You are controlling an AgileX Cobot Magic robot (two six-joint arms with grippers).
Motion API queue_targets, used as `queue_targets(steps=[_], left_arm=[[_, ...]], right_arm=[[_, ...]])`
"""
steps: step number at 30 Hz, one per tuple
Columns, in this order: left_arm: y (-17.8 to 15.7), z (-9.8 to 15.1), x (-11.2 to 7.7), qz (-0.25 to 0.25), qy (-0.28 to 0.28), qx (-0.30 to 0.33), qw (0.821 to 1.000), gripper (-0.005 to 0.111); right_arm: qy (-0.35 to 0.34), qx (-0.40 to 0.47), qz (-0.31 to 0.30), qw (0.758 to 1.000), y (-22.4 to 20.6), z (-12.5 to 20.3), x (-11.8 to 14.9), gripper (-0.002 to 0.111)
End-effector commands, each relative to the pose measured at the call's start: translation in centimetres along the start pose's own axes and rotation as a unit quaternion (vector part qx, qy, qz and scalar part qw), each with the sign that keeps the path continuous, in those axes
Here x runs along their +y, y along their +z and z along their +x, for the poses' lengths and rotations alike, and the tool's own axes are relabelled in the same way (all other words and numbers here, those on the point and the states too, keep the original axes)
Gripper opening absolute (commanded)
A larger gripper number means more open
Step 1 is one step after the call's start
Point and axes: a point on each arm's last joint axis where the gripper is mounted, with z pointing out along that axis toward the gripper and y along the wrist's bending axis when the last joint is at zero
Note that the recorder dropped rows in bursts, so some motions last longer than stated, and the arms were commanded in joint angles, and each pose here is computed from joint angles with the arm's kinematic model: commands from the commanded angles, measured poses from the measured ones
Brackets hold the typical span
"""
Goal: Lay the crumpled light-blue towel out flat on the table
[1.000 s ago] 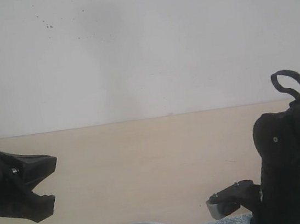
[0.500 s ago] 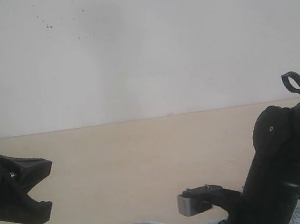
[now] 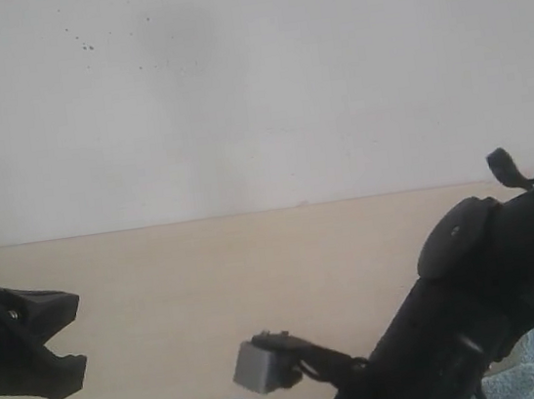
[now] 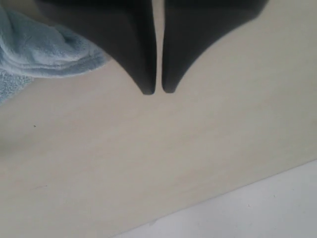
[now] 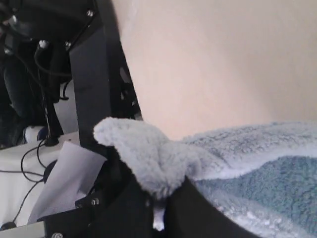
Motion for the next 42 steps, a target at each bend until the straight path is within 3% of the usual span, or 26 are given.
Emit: queue_targets(steps=[1, 6, 10, 12, 17, 19, 24, 31, 35, 38, 41, 42], left_arm=[[0.1, 0.2, -0.2, 0.010, -0.012, -0.003, 1.000, 0.004], [0.2, 0.9, -0.6, 0.029, -0.012, -0.004, 1.000, 0.004], [0.2, 1.1, -0.6, 0.029, 0.003, 0.000, 1.000, 0.004], [0.2, 1.1, -0.7, 0.034, 0.020, -0.002, 0.999, 0.004], [0.8, 1.0, -1.5, 0.077, 0.024, -0.020, 0.997, 0.004], [1.2, 1.0, -1.9, 0.097, 0.023, -0.025, 0.995, 0.004], [2.2, 1.5, -2.2, 0.111, 0.020, -0.011, 0.994, 0.004], [2.3, 1.3, -2.3, 0.116, 0.020, -0.014, 0.993, 0.004], [2.3, 1.3, -2.4, 0.119, 0.019, -0.017, 0.993, 0.004], [2.3, 1.2, -2.4, 0.123, 0.019, -0.020, 0.992, 0.004], [2.3, 1.2, -2.4, 0.123, 0.019, -0.020, 0.992, 0.004], [2.3, 1.2, -2.4, 0.123, 0.019, -0.020, 0.992, 0.004]], right_arm=[[-0.056, 0.054, -0.011, 0.997, 2.5, 0.3, 2.0, 0.000], [-0.107, 0.093, 0.071, 0.987, 3.7, 0.6, 1.5, 0.000], [-0.072, 0.090, 0.125, 0.985, 3.5, 0.6, 0.6, 0.003], [-0.068, 0.100, 0.125, 0.985, 3.5, 0.7, 0.6, 0.014], [-0.053, 0.113, 0.141, 0.982, 3.3, 1.0, 0.3, 0.059], [-0.055, 0.118, 0.147, 0.981, 3.3, 1.1, 0.3, 0.067], [-0.058, 0.153, 0.183, 0.969, 2.6, 1.1, -0.2, 0.067], [-0.064, 0.183, 0.268, 0.944, 0.1, -1.9, 0.0, 0.067], [-0.059, 0.204, 0.365, 0.907, -2.0, -3.1, -0.6, 0.067], [-0.058, 0.224, 0.461, 0.857, -4.1, -3.4, -1.8, 0.067], [0.010, 0.191, 0.496, 0.847, -7.2, -2.9, -3.9, 0.067], [0.067, 0.156, 0.511, 0.843, -9.4, -2.3, -5.3, 0.067]])
